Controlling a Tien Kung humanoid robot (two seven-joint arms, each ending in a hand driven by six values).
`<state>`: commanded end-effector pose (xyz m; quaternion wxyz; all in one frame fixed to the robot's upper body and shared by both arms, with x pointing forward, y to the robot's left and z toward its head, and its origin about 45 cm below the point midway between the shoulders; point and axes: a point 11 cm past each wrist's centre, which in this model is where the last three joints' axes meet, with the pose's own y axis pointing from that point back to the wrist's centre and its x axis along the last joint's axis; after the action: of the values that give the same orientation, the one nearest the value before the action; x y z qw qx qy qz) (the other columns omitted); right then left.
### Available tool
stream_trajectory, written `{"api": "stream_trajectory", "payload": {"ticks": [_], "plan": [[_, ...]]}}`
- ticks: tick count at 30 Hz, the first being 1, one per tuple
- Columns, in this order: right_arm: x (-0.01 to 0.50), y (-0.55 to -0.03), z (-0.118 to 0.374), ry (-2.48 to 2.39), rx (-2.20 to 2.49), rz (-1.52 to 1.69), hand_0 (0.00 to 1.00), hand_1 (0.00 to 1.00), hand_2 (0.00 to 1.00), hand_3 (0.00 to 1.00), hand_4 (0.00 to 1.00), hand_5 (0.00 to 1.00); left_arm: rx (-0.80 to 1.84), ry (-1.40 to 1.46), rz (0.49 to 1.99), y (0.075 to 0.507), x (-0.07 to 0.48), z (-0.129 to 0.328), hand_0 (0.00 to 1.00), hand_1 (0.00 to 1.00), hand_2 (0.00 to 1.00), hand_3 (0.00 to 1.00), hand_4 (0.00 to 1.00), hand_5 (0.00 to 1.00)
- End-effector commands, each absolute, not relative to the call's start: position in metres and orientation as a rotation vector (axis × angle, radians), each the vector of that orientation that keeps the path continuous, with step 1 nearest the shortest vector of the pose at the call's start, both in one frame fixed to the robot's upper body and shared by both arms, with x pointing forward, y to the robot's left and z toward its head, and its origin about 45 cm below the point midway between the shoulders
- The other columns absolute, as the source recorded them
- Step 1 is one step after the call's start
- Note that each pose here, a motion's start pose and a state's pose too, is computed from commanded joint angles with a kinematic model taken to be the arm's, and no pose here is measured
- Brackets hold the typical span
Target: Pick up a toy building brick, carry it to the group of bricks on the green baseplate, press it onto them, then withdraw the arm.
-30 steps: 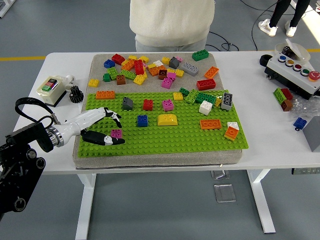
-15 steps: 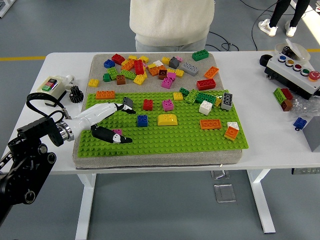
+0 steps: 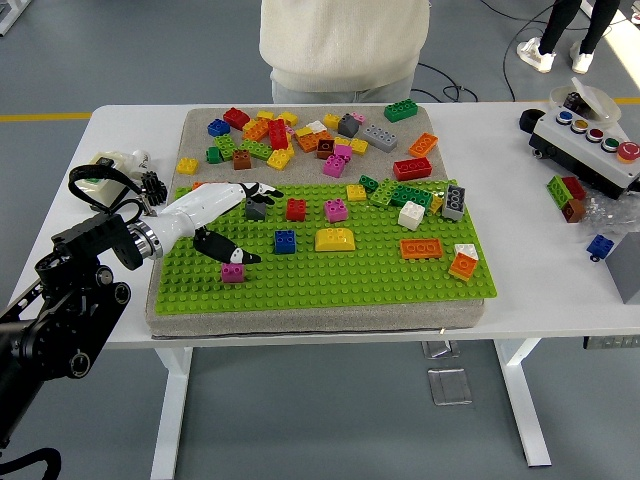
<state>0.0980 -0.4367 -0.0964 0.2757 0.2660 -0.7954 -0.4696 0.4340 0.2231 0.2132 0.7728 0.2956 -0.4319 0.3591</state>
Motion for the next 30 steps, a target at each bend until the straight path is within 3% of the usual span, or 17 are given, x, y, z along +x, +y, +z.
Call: {"api": "stream_trajectory", "payload": {"ticks": [11,12,17,18,29,30], "plan": [[0.101,-0.437,-0.096,-2.132,0.724,-1.253,0.731,0.656,0.702,0.569,0.909,0.502,0.671,-0.921,0.727,0.211,0.444,0.209,0.792,0.734,0.718,0.769,0.956,0.101],[0.101,-0.437,-0.096,-2.132,0.724,-1.253,0.730,0.656,0.703,0.570,0.909,0.502,0.673,-0.921,0.725,0.211,0.445,0.209,0.749,0.702,0.632,0.632,0.763,0.041],[0.101,-0.437,-0.095,-2.130,0.725,-1.249,0.730,0.656,0.703,0.570,0.909,0.502,0.694,-0.925,0.702,0.209,0.453,0.214,0.749,0.702,0.632,0.632,0.763,0.041],[0.101,-0.437,-0.095,-2.130,0.725,-1.249,0.731,0.656,0.702,0.570,0.909,0.501,0.698,-0.927,0.699,0.209,0.454,0.215,0.733,0.684,0.586,0.562,0.632,0.002],[0.103,-0.439,-0.094,-2.141,0.722,-1.250,0.731,0.656,0.702,0.569,0.908,0.501,0.714,-0.920,0.689,0.209,0.462,0.222,0.722,0.661,0.559,0.550,0.598,0.002],[0.103,-0.440,-0.094,-2.142,0.722,-1.250,0.731,0.656,0.702,0.570,0.909,0.501,0.715,-0.913,0.683,0.208,0.462,0.222,0.731,0.680,0.588,0.609,0.675,0.002]]}}
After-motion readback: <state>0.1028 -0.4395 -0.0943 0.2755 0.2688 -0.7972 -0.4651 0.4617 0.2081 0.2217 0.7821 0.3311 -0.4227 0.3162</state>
